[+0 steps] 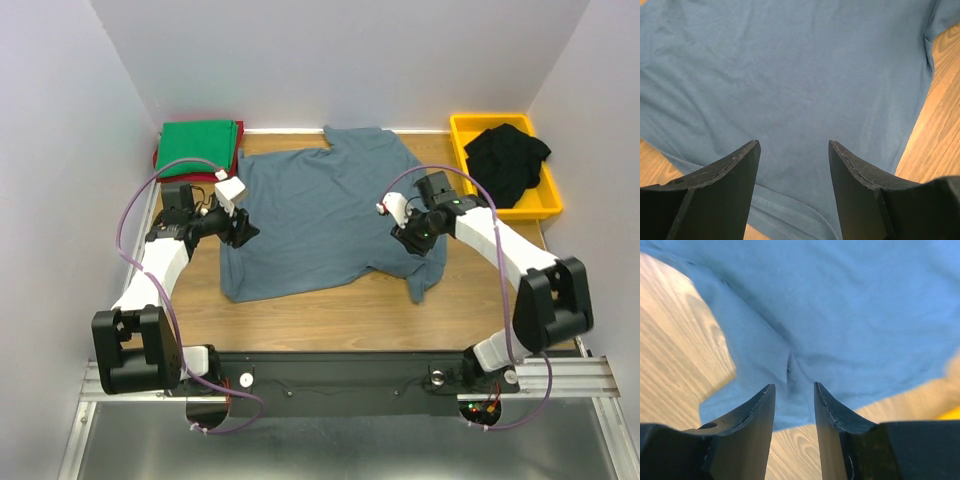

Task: Fold and stack the t-shirts
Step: Flatten the tshirt out

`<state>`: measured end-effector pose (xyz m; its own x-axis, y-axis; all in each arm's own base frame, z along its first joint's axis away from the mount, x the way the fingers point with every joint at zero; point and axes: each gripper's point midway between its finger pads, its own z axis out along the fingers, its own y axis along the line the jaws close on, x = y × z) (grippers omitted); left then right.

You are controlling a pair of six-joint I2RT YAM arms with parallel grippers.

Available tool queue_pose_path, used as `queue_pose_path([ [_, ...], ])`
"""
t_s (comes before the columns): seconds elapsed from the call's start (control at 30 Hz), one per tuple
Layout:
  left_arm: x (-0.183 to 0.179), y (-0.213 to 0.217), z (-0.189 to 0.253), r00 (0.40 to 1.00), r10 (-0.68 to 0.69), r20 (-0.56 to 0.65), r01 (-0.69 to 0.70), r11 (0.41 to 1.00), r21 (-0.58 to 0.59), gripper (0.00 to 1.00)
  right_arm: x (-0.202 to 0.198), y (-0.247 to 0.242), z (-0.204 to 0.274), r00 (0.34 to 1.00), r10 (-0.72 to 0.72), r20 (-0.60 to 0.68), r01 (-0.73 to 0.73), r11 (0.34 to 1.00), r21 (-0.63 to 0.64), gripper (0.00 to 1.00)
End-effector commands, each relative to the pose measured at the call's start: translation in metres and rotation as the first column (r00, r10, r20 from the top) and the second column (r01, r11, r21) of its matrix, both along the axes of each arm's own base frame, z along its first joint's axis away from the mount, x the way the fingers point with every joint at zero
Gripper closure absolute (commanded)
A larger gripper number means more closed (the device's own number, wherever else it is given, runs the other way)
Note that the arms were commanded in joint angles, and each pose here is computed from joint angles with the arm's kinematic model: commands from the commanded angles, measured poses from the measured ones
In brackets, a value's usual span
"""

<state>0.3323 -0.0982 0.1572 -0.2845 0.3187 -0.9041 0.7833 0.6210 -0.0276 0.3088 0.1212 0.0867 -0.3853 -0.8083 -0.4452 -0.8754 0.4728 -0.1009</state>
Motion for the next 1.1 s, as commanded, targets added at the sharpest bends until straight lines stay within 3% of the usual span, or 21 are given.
queue_pose_path([
  [0.0, 0.007, 0.0, 0.022, 0.998, 0.002, 0.068, -0.001, 1.0, -0.02, 0.32, 0.0, 0.019, 0.049, 0.989, 0.059, 0.134, -0.071, 0.994, 0.085, 0.58],
  [0.23, 0.009, -0.001, 0.023, 0.998, 0.007, 0.069, -0.005, 0.999, -0.032, 0.32, -0.056, 0.044, 0.014, 0.976, 0.204, 0.073, -0.205, 0.979, 0.012, 0.73],
  [0.37, 0.011, 0.0, 0.026, 0.997, 0.009, 0.073, -0.007, 0.999, -0.031, 0.32, -0.057, 0.042, -0.016, 0.985, 0.168, 0.036, -0.166, 0.985, -0.045, 0.73],
  [0.6, 0.012, 0.0, 0.024, 0.997, 0.006, 0.075, -0.004, 1.0, -0.026, 0.32, -0.031, 0.032, -0.042, 0.99, 0.092, 0.109, -0.078, 0.989, -0.127, 0.65],
  [0.87, 0.01, 0.0, 0.02, 0.998, 0.003, 0.071, -0.001, 1.0, -0.018, 0.32, -0.031, 0.037, -0.062, 0.996, 0.076, 0.053, -0.069, 0.99, -0.123, 0.62],
  [0.97, 0.01, 0.001, 0.02, 0.997, 0.005, 0.071, -0.004, 1.0, -0.014, 0.32, -0.031, 0.036, -0.07, 0.997, 0.074, 0.037, -0.068, 0.988, -0.138, 0.69],
  [1.07, 0.01, 0.002, 0.021, 0.997, 0.003, 0.076, -0.002, 1.0, -0.011, 0.32, -0.032, 0.032, -0.075, 0.998, 0.063, 0.029, -0.058, 0.986, -0.156, 0.83],
])
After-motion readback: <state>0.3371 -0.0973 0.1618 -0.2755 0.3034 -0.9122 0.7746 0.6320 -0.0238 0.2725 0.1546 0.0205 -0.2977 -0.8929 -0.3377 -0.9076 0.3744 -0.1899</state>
